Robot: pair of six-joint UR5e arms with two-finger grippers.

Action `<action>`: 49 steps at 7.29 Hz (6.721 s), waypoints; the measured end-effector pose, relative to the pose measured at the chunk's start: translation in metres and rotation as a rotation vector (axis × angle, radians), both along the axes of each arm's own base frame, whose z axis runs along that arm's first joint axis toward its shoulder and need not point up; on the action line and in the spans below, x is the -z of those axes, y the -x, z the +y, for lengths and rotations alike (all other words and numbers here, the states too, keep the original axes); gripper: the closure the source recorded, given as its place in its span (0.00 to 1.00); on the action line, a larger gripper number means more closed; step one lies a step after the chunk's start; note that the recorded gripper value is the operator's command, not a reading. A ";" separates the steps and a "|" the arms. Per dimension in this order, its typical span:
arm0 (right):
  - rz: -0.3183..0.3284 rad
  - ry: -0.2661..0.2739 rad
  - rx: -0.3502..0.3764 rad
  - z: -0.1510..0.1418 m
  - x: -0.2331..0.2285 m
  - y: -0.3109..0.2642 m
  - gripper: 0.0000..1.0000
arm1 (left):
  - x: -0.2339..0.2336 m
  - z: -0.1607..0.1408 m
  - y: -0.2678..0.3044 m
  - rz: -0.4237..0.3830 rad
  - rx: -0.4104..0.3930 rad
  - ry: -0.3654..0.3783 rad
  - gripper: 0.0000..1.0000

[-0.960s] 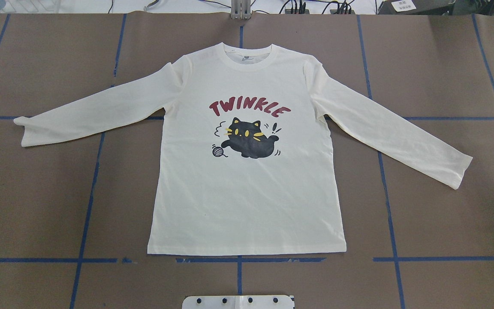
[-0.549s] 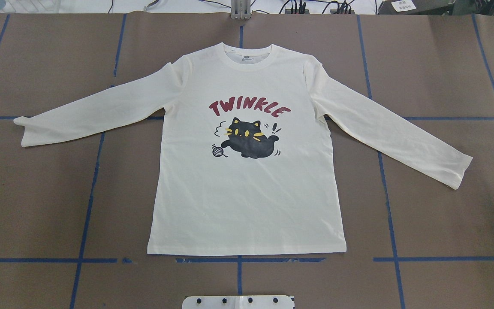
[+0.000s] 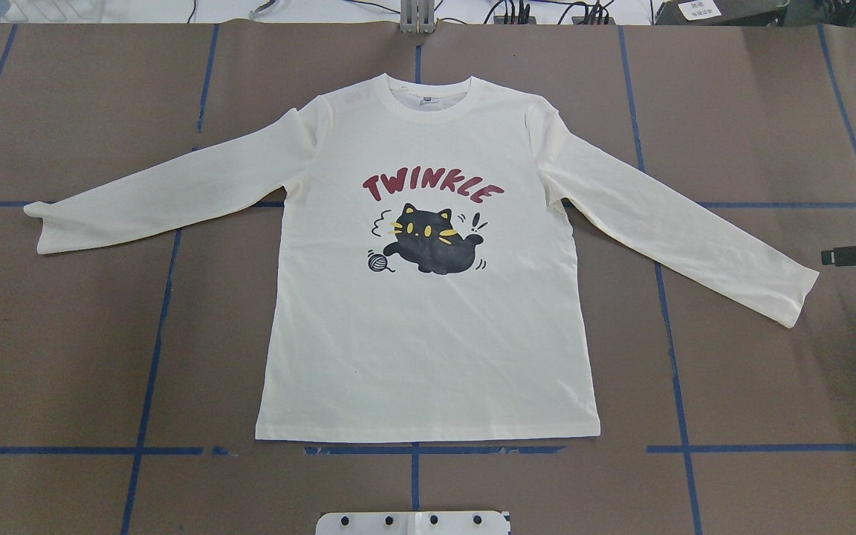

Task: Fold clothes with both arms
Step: 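Grasp the sleeve cuff nearest the right gripper and lift it, then carry the sleeve with the right gripper across the shirt body, then release the sleeve and raise the right gripper away from the shirt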

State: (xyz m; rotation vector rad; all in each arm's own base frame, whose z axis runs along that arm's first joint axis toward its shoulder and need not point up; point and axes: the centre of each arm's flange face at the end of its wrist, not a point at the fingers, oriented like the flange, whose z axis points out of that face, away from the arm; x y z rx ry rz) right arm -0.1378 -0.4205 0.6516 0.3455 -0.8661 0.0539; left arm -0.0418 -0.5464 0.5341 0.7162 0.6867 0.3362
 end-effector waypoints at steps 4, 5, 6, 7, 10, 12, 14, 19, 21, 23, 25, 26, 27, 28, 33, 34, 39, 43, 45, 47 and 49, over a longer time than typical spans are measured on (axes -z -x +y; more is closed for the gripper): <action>0.054 0.003 0.030 0.007 -0.023 0.031 0.34 | -0.003 0.002 0.001 -0.003 -0.002 0.003 0.00; 0.056 0.001 0.032 0.007 -0.023 0.035 0.41 | -0.004 0.002 0.001 -0.003 -0.002 0.003 0.00; 0.054 0.003 0.032 0.007 -0.022 0.039 0.70 | -0.004 0.003 0.001 -0.004 -0.003 0.003 0.00; 0.049 0.005 0.031 0.006 -0.020 0.041 1.00 | -0.005 0.003 0.001 -0.004 -0.003 0.001 0.00; 0.034 0.004 0.022 -0.001 -0.012 0.048 1.00 | -0.008 0.006 0.001 -0.003 -0.003 -0.003 0.00; 0.020 -0.011 0.024 -0.004 0.001 0.050 1.00 | -0.008 0.006 0.001 -0.004 -0.004 -0.005 0.00; 0.014 -0.013 0.024 -0.010 0.044 0.053 1.00 | -0.008 0.006 0.001 -0.004 -0.003 -0.004 0.00; 0.084 0.069 -0.014 -0.074 0.307 0.094 1.00 | -0.008 0.007 0.001 -0.004 -0.002 -0.005 0.00; 0.128 0.054 -0.049 -0.120 0.440 0.139 1.00 | -0.008 0.007 0.002 -0.001 0.001 -0.002 0.00; 0.141 0.053 -0.114 -0.156 0.534 0.212 1.00 | -0.009 0.007 0.002 0.001 0.003 0.004 0.00; 0.137 0.068 -0.200 -0.179 0.608 0.330 1.00 | -0.010 0.006 0.002 0.001 0.004 0.008 0.00; 0.119 0.059 -0.261 -0.178 0.614 0.397 1.00 | -0.011 0.006 0.002 0.001 0.004 0.010 0.00; 0.100 0.053 -0.322 -0.166 0.607 0.457 1.00 | -0.012 0.006 0.002 0.001 0.004 0.011 0.00; 0.087 0.058 -0.361 -0.151 0.603 0.493 1.00 | -0.013 0.006 0.002 0.001 0.004 0.012 0.00; 0.008 0.148 -0.454 -0.143 0.649 0.537 0.01 | -0.011 0.005 0.001 0.002 0.005 0.010 0.00; -0.001 0.170 -0.445 -0.152 0.653 0.529 0.00 | -0.007 0.003 0.001 0.005 0.008 0.006 0.00; 0.082 0.228 -0.182 -0.242 0.520 0.339 0.00 | 0.032 0.011 -0.167 0.185 -0.099 -0.019 0.00; 0.090 0.108 0.018 -0.212 0.375 0.152 0.00 | -0.047 0.050 -0.233 -0.004 -0.118 -0.048 0.10; 0.077 0.084 0.043 -0.198 0.357 0.111 0.00 | -0.077 0.027 -0.242 -0.068 -0.179 -0.079 0.30; 0.075 0.077 0.046 -0.196 0.355 0.103 0.00 | -0.089 -0.009 -0.227 -0.021 -0.188 -0.022 0.32; 0.075 0.075 0.045 -0.195 0.355 0.101 0.00 | -0.098 -0.024 -0.212 0.000 -0.182 0.009 0.32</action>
